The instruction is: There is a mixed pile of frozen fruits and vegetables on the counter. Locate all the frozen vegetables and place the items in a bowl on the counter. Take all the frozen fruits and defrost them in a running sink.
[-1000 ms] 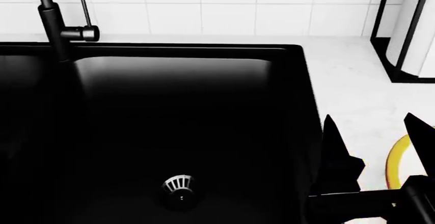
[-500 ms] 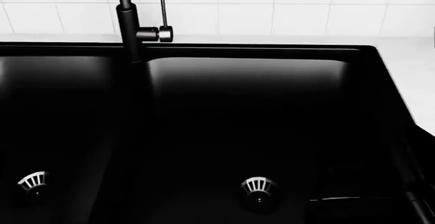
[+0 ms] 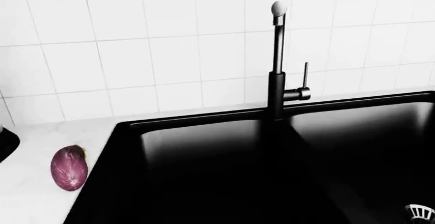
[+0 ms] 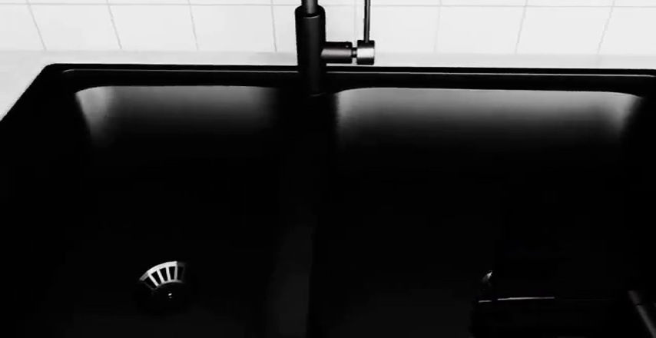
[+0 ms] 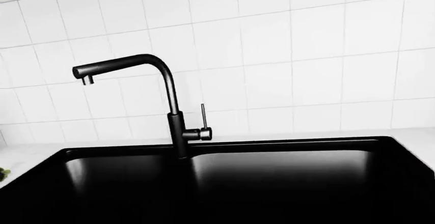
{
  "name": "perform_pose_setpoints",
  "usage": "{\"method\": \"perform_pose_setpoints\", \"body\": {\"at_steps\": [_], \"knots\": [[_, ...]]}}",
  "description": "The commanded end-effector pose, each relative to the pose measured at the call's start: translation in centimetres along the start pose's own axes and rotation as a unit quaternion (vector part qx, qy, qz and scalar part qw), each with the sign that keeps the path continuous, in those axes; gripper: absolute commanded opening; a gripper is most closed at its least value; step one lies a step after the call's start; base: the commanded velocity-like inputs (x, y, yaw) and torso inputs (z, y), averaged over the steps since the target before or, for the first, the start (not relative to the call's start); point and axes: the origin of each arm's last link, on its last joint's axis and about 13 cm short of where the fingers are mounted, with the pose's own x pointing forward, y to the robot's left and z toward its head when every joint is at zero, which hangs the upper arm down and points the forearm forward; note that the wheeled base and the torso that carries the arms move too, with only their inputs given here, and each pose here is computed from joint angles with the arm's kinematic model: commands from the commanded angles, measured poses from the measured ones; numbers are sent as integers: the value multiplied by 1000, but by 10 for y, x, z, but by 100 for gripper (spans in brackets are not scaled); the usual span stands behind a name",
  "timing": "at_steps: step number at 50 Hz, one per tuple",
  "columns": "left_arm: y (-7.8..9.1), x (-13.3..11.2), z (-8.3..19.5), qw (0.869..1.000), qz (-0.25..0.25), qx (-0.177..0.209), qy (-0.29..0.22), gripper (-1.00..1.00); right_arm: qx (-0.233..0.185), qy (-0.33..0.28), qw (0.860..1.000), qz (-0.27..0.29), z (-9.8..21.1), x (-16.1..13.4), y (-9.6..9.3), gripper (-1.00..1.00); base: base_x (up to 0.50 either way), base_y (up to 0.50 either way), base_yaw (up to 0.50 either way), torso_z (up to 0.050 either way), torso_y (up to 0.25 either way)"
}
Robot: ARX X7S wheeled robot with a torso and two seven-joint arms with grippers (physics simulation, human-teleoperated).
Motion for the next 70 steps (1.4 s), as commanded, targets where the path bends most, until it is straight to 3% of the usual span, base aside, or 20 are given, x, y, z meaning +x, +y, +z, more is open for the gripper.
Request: {"method": "perform_pose_setpoints", "body": {"at_steps": [1, 56, 70], "knots": [[0, 0, 2, 1000, 0, 0, -2, 100, 1, 4, 1000, 0, -3, 1, 0, 100, 0, 500, 0, 0, 0], [-1, -1, 14, 1000, -3, 6, -14, 100, 11, 18, 1000, 6, -8, 10, 2, 100, -1, 500, 0, 0, 0], [-1, -1, 13, 1000, -1, 5, -14, 100, -5, 4, 1000, 7, -7, 9, 1, 100, 126, 240, 0, 0, 0]]}}
